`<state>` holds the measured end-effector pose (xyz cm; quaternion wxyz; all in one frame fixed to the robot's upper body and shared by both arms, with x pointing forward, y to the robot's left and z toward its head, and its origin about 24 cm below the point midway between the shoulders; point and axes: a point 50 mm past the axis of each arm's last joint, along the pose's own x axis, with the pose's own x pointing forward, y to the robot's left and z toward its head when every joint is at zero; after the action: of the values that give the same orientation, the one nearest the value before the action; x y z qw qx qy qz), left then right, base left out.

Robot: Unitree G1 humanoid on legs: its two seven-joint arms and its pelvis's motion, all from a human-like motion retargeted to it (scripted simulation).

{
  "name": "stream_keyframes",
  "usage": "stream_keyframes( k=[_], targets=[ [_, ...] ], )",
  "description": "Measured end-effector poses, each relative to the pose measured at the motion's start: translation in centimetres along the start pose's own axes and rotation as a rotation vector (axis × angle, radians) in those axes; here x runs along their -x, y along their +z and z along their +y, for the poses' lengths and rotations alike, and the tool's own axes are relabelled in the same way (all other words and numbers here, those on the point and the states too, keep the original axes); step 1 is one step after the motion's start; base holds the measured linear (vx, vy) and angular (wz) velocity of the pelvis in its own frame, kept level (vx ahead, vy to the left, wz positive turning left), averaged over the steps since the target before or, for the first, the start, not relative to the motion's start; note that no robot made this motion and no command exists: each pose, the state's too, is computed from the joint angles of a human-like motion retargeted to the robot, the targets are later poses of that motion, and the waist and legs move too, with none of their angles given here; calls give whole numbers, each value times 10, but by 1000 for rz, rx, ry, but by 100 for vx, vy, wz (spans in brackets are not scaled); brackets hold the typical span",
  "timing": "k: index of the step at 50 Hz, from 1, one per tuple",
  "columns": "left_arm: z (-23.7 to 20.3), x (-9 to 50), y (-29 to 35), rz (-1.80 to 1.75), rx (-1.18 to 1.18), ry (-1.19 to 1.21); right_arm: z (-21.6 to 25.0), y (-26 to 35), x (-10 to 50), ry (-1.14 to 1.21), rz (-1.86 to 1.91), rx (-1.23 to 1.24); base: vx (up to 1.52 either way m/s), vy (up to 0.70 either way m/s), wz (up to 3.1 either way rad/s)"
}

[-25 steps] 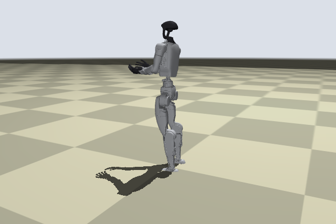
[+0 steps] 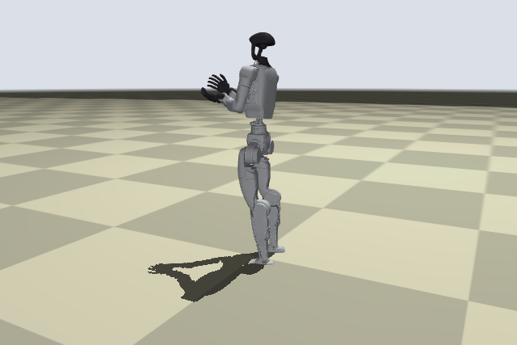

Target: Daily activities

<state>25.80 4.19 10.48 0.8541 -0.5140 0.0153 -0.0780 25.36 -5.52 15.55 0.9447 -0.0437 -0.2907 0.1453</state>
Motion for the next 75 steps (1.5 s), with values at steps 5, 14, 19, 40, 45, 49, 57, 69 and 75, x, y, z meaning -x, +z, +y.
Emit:
stream_keyframes(
  k=[5,14,19,40,45,49,57,69,75],
  targets=[
    [0,0,-2,13,-5,-15,2,3,-3,13,-6,-30,0,0,0],
    [-8,-4,10,-42,-38,-14,-10,11,-10,-56,-52,-49,0,0,0],
    [-7,-2,8,-38,-55,-7,-8,8,-5,-62,-36,-46,0,0,0],
    [-20,-17,11,-28,-20,-45,-9,15,-16,-62,-67,-73,0,0,0],
    [-23,-18,13,-35,-7,-46,-13,17,-18,-99,-73,-103,0,0,0],
    [-22,-18,17,-49,8,-35,-19,18,-17,-147,-67,-136,0,0,0],
    [-19,-17,22,-67,9,-6,-23,16,-14,-205,-56,-152,0,0,0],
    [-15,-16,3,23,-9,2,1,4,-8,-63,40,-222,0,0,0],
    [-12,-14,2,32,-1,-7,3,1,-5,-45,65,-250,0,0,0]
  ],
)
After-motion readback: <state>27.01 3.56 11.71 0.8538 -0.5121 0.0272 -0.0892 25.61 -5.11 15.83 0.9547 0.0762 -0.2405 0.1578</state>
